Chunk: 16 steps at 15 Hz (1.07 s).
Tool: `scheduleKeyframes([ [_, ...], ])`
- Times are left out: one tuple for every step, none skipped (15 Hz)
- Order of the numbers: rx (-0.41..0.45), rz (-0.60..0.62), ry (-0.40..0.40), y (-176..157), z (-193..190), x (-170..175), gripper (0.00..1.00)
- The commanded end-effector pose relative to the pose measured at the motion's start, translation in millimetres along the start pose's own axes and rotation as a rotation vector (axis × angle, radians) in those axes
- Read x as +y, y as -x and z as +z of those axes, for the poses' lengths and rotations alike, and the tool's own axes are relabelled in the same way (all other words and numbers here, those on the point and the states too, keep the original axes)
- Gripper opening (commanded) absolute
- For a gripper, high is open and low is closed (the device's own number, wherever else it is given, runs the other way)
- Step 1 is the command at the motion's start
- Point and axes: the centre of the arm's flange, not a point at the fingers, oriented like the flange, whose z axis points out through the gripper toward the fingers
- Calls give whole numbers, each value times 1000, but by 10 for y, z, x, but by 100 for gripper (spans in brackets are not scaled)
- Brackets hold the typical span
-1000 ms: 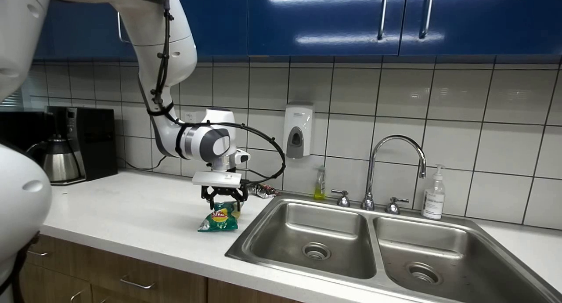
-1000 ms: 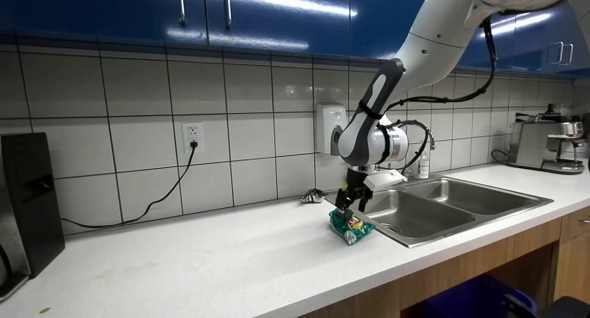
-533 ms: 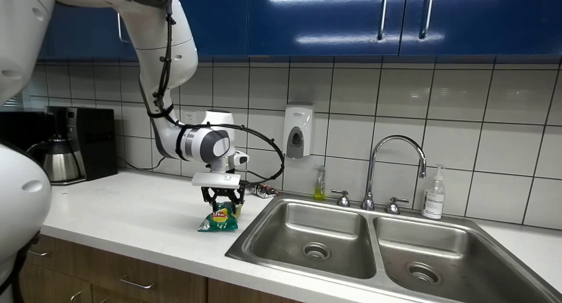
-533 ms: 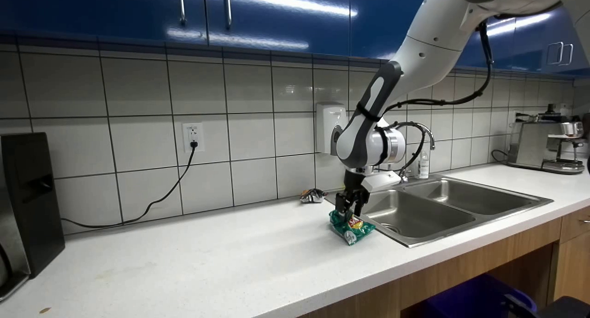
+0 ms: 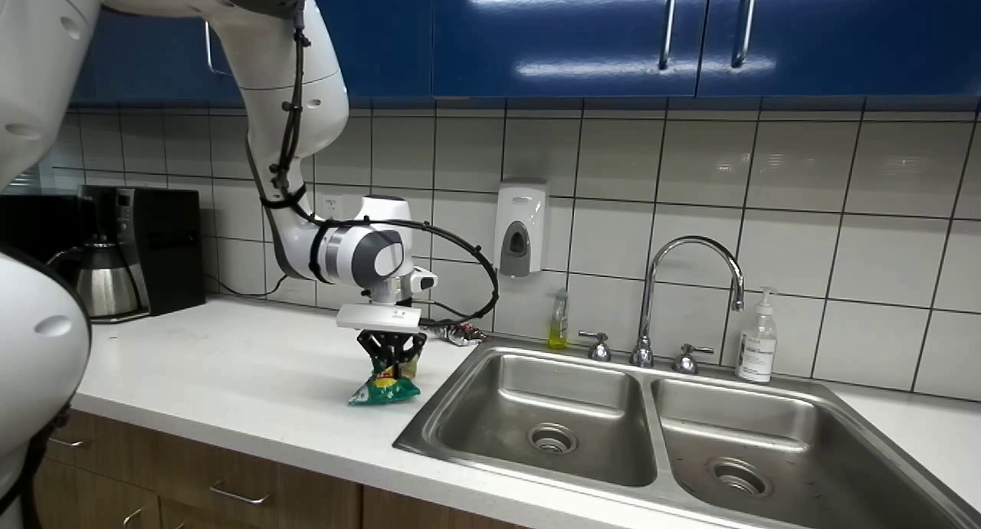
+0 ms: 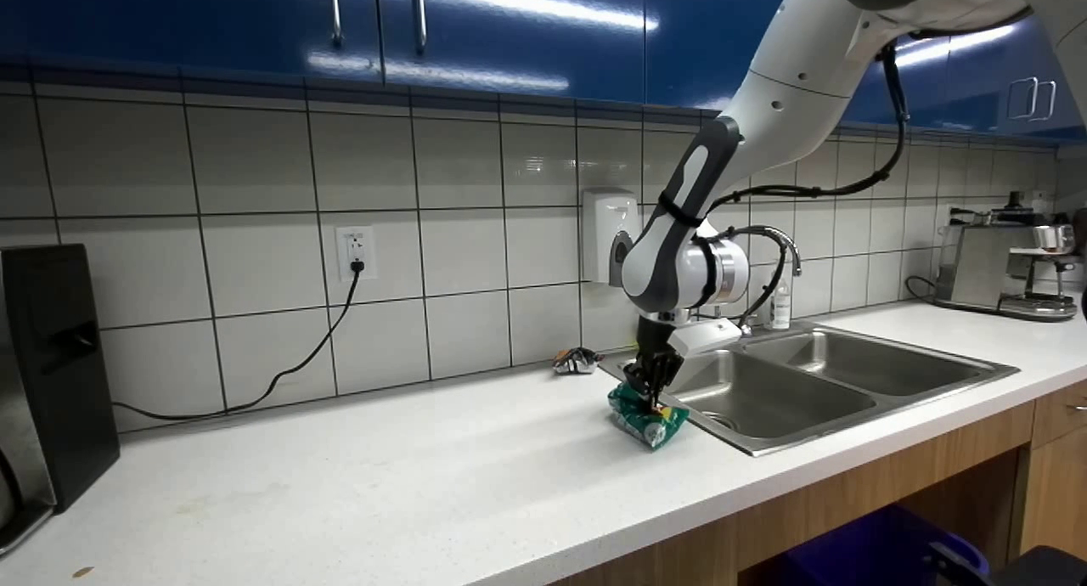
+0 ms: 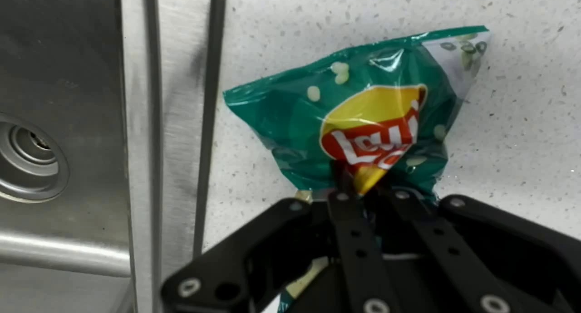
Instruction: Put the green packet in the sink on the left.
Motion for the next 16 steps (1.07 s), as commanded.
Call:
scheduleKeyframes([
  [-26, 19, -4, -32, -32, 42, 0],
  [-28, 21, -6, -30, -36, 43, 0],
  [-30, 24, -6, -31, -39, 42, 0],
  [-32, 25, -8, -34, -52, 36, 0],
  [-30, 24, -8, -47, -89, 29, 0],
  [-26, 26, -10, -61, -129, 28, 0],
  [-26, 31, -16, -79, -201, 30, 0],
  [-26, 36, -17, -93, -272, 29, 0],
  [-20, 38, -18, -107, -358, 31, 0],
  [-13, 41, -16, -123, -433, 38, 0],
  [-6, 43, -13, -141, -517, 50, 0],
  [0, 48, -12, -155, -606, 73, 0],
  [6, 54, -8, -167, -682, 94, 0],
  [6, 66, -4, -173, -765, 127, 0],
  [8, 81, -2, -175, -830, 155, 0],
  [10, 97, 0, -171, -897, 191, 0],
])
